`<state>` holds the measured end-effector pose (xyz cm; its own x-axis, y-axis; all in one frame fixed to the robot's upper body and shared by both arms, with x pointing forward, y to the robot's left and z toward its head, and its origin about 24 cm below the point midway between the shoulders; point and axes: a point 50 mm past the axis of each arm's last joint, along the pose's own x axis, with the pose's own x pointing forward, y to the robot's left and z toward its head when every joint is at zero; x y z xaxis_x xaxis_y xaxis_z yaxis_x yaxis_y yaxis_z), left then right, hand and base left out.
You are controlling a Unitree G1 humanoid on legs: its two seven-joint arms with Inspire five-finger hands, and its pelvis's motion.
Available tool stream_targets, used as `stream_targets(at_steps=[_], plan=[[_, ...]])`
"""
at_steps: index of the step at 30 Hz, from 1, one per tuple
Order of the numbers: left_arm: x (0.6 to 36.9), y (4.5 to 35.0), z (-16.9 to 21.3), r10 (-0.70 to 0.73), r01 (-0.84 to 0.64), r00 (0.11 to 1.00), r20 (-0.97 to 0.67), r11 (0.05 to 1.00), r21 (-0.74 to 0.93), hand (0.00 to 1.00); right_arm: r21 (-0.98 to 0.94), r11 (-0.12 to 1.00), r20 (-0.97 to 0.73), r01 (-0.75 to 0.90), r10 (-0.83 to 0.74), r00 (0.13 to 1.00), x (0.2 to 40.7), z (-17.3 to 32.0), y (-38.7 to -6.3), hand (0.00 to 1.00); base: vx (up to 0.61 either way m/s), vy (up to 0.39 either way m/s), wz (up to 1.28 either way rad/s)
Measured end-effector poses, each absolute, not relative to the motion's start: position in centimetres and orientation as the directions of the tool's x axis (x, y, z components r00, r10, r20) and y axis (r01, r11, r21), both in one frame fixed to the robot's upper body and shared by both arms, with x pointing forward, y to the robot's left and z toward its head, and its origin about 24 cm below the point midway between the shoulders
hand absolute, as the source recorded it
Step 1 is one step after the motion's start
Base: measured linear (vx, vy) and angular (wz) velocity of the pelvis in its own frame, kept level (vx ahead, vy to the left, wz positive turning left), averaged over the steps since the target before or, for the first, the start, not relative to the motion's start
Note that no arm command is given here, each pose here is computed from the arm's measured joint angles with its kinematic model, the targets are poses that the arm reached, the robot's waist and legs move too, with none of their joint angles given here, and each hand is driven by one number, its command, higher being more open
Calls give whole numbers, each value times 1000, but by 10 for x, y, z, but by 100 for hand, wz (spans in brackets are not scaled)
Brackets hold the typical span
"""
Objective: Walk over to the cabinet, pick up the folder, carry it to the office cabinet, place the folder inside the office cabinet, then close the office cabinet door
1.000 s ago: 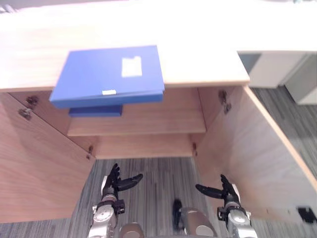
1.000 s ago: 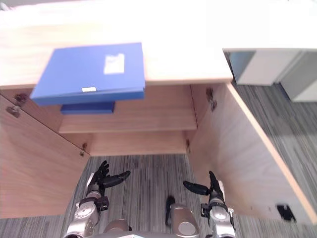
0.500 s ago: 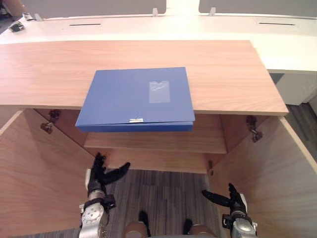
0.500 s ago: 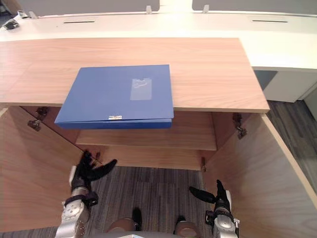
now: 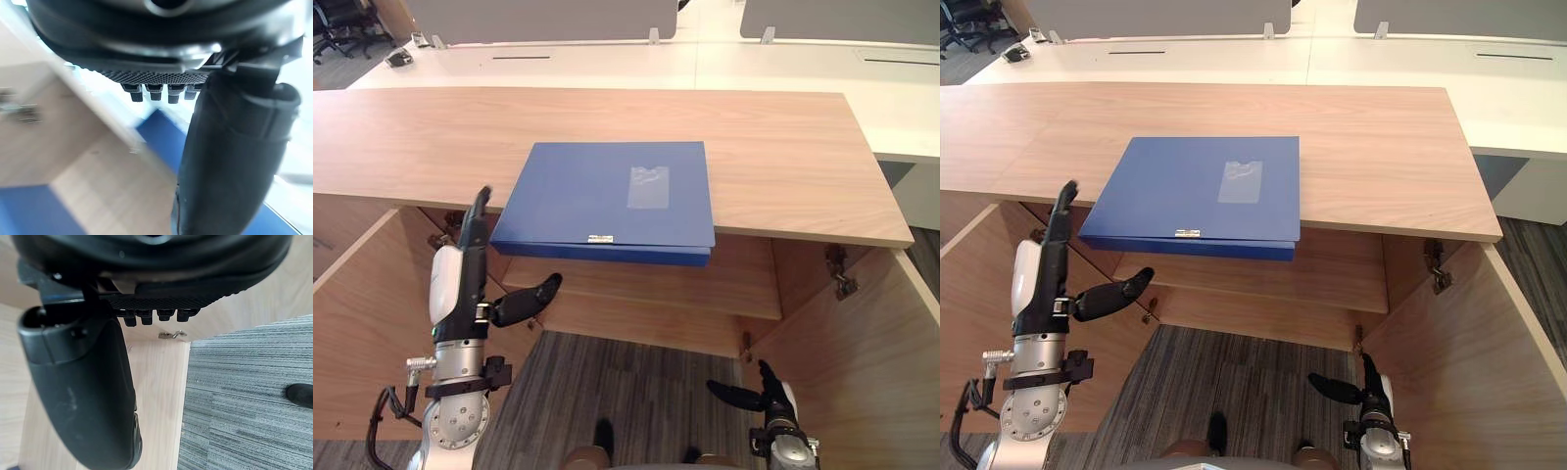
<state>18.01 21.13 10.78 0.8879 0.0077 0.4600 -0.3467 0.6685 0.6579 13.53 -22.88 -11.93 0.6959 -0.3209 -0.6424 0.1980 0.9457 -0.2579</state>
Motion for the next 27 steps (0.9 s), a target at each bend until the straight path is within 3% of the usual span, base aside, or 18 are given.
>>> stream_targets(at_steps=[7,8,20,27], plan=[[189,194,109,-142,-312,876,461,563,765,100,-266,955,-659,129,-278,699,130,-123,-221,100,-18,-5,-7],[193,192,110,-166,-307,871,461,549,777,0,-262,958,-664,120,-269,697,129,-124,-219,100,-49,-19,-16],[217,186,120,-250,-343,839,483,446,827,0,-253,961,-675,113,-259,691,125,-126,-220,100,-11,-16,-15],[216,179,140,-275,-408,776,567,467,785,0,-228,964,-621,135,-251,742,134,-113,-219,100,-18,1,-8]])
